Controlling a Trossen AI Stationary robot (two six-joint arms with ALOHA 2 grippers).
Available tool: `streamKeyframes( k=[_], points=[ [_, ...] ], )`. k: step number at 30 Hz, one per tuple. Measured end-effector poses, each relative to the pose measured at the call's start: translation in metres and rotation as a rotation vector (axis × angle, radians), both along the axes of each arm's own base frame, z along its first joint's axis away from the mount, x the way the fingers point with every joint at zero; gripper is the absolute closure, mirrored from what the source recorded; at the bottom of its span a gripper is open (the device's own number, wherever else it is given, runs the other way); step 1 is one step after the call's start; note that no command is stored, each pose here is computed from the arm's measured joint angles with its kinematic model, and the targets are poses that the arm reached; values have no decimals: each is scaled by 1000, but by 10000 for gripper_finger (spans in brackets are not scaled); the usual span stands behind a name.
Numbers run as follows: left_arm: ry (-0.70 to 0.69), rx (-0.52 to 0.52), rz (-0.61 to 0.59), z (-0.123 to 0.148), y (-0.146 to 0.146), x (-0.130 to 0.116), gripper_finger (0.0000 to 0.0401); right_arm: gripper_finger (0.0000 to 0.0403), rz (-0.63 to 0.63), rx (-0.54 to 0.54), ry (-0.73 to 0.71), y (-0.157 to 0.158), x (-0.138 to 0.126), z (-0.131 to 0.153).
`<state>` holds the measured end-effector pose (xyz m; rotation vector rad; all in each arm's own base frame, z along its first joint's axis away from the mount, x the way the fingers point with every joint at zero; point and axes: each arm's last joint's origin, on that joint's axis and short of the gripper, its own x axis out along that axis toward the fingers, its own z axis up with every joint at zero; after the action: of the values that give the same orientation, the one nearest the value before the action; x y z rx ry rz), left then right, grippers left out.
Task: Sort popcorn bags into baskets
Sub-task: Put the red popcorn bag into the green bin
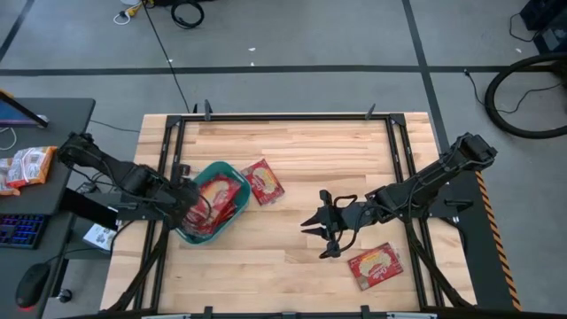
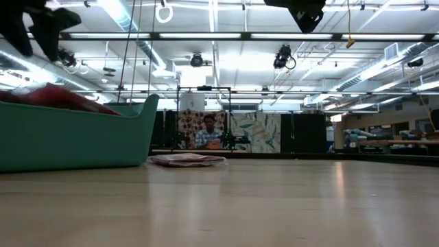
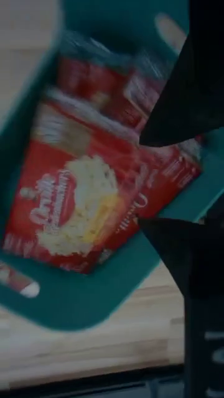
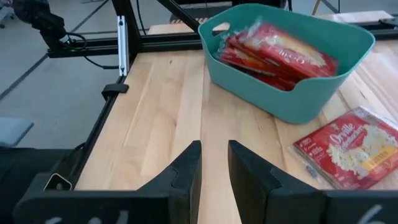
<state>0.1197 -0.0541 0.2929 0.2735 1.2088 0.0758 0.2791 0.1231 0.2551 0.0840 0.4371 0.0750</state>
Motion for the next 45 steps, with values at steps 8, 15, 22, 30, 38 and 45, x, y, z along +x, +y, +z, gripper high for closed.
streamKeyframes(
  k=[8,15,22,30,38,45],
  points=[
    [-283,-193,125,29,-9,18,208,319,-5,0,23,1,2,-6],
    [-371,-249,156,22,-26,49,224,319,-2,-13,55,2,0,-9],
    [-337,-98,159,-1,-36,83,225,319,-35,-33,179,1,0,-26],
    [-303,-167,175,5,-41,112,225,319,22,-33,520,17,-26,-57],
    [-366,-195,184,14,-41,119,225,319,80,41,861,47,-63,-80],
    [-377,-195,177,15,-42,120,225,327,-34,156,1094,64,-94,-85]
  ],
)
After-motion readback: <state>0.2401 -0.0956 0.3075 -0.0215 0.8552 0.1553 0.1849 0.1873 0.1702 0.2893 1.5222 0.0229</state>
